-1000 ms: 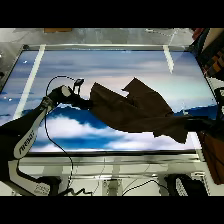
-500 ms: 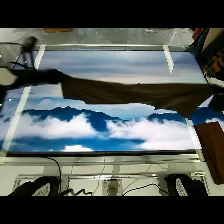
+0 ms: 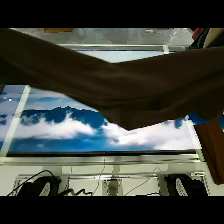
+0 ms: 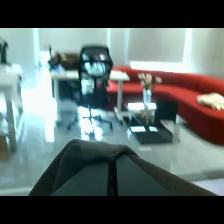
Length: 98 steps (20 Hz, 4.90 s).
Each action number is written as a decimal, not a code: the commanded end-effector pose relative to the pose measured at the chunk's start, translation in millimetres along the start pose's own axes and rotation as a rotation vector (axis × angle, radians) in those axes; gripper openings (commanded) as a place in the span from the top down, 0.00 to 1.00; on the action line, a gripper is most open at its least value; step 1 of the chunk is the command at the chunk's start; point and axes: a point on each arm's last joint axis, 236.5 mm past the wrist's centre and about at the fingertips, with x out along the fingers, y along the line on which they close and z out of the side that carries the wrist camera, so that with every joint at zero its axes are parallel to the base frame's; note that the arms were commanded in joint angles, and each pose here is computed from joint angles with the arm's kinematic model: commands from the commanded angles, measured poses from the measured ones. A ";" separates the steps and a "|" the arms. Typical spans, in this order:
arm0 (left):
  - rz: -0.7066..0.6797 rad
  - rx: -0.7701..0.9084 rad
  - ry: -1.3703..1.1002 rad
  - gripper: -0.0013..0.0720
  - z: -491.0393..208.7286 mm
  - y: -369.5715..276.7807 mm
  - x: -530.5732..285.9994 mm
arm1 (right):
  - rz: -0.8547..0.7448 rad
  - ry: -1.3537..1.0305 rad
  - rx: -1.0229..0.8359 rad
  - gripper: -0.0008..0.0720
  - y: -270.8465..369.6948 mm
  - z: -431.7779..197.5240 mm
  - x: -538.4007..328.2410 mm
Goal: Fold the clothes and pants, and hang the long-sleeved shirts on hangers.
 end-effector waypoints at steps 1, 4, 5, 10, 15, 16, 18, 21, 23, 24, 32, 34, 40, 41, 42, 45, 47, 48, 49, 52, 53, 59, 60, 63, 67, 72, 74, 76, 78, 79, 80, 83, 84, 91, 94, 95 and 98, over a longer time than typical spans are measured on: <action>-0.004 0.062 0.033 0.97 2.8 -10.0 -32.5 | 0.046 -0.059 -0.030 0.98 18.9 28.7 -24.4; -0.070 -0.049 0.375 0.97 -87.2 -21.1 -28.5 | 0.020 0.038 -0.037 0.98 5.7 4.9 -6.1; -0.079 -0.095 0.493 0.97 -122.5 -22.1 -27.5 | 0.001 0.129 -0.037 0.98 -5.3 -19.5 9.2; -0.061 -0.301 0.906 0.96 -317.5 -8.4 1.4 | 0.055 0.562 0.156 0.97 -33.5 -181.0 123.7; 0.032 -0.658 1.090 0.96 -475.2 -12.5 27.5 | 0.089 0.788 0.392 0.97 -47.7 -333.3 233.4; 0.073 -0.678 1.112 0.96 -501.4 -5.2 30.9 | 0.078 0.788 0.433 0.97 -51.1 -353.6 250.6; 0.146 -0.758 1.106 0.96 -535.3 3.6 40.4 | 0.064 0.756 0.544 0.97 -53.2 -381.3 281.2; 0.274 -0.873 0.992 0.96 -555.1 23.6 64.2 | 0.019 0.672 0.638 0.97 -59.0 -397.1 314.0; 0.346 -0.871 0.893 0.96 -552.0 43.4 78.9 | 0.002 0.633 0.626 0.97 -55.7 -399.4 327.4; 0.366 -0.853 0.853 0.96 -548.2 50.5 84.4 | 0.001 0.611 0.614 0.97 -51.0 -396.1 332.7; 0.275 -0.478 0.843 0.03 -521.3 74.9 83.1 | 0.016 0.731 0.425 0.06 -53.7 -405.9 307.2; 0.219 -0.300 0.854 0.03 -492.9 84.1 74.9 | -0.010 0.891 0.355 0.36 -81.0 -426.4 267.1; 0.217 -0.065 0.788 0.03 -385.6 108.1 38.4 | 0.262 1.450 0.508 0.74 -66.6 -477.3 107.6; 0.221 -0.059 0.766 0.03 -371.6 108.2 34.6 | 0.310 1.432 0.607 0.74 -52.1 -480.3 102.8; 0.227 -0.052 0.738 0.03 -357.6 108.5 32.2 | 0.375 1.420 0.706 0.74 -33.4 -484.5 94.8; 0.230 -0.028 0.672 0.03 -327.9 105.3 28.4 | 0.537 1.496 0.853 0.74 16.8 -510.0 46.6; 0.230 -0.022 0.650 0.03 -318.1 103.6 26.9 | 0.576 1.491 0.944 0.74 42.7 -523.1 30.9; 0.229 -0.023 0.646 0.03 -316.8 103.1 26.8 | 0.547 1.493 0.974 0.70 48.1 -534.2 26.9; 0.231 -0.028 0.647 0.03 -317.1 103.2 26.8 | 0.489 1.486 0.979 0.57 47.8 -549.2 26.3; 0.232 -0.030 0.648 0.03 -317.8 103.3 26.9 | 0.238 1.416 1.044 0.37 31.7 -583.1 46.2; 0.232 -0.030 0.648 0.03 -317.8 103.3 26.9 | 0.185 1.373 1.064 0.38 25.9 -587.5 56.2; 0.234 -0.036 0.648 0.03 -318.1 103.3 26.9 | 0.022 1.228 1.076 0.53 -3.9 -598.1 89.4; 0.237 -0.046 0.647 0.03 -318.1 103.3 26.9 | 0.014 1.210 1.093 0.53 -4.8 -597.2 93.5; 0.249 -0.084 0.651 0.03 -321.9 103.9 27.3 | 0.033 1.217 1.075 0.53 5.0 -596.8 97.4; 0.245 -0.103 0.703 0.03 -338.7 103.4 25.6 | 0.135 1.292 0.987 0.57 38.7 -595.6 91.6; 0.242 -0.165 0.919 0.03 -380.4 103.0 -8.9 | 0.178 1.365 0.926 0.57 35.0 -594.2 69.1; 0.255 -0.197 1.003 0.04 -397.5 107.7 -23.5 | 0.227 1.372 0.892 0.74 36.4 -590.9 63.4; 0.263 -0.232 1.084 0.04 -416.7 111.1 -35.6 | 0.217 1.354 0.888 0.76 34.0 -591.4 67.3; 0.265 -0.256 1.140 0.04 -434.4 113.2 -40.8 | 0.179 1.317 0.890 0.76 27.4 -593.2 76.5; 0.264 -0.266 1.165 0.07 -444.0 114.0 -41.9 | 0.168 1.297 0.904 0.76 26.2 -592.1 81.5; 0.264 -0.278 1.190 0.15 -453.7 114.5 -43.3 | 0.167 1.277 0.922 0.81 27.2 -589.0 86.2; 0.260 -0.321 1.273 0.20 -486.6 114.6 -49.1 | 0.202 1.229 0.896 0.97 31.8 -575.9 95.0; 0.257 -0.344 1.301 0.20 -498.1 113.0 -51.1 | 0.200 1.213 0.879 0.97 31.6 -571.8 98.0; 0.104 -0.519 1.482 0.37 -570.2 76.1 -67.9 | 0.204 1.116 0.789 0.97 30.8 -541.3 112.5; 0.055 -0.578 1.529 0.37 -588.4 66.4 -76.6 | 0.205 1.114 0.789 0.97 31.0 -540.3 112.6; 0.058 -0.607 1.525 0.37 -591.9 67.5 -76.9 | 0.206 1.114 0.790 0.97 31.2 -540.2 112.6; 0.103 -0.696 1.502 0.37 -599.4 81.8 -79.6 | 0.207 1.115 0.790 0.97 31.4 -540.1 112.4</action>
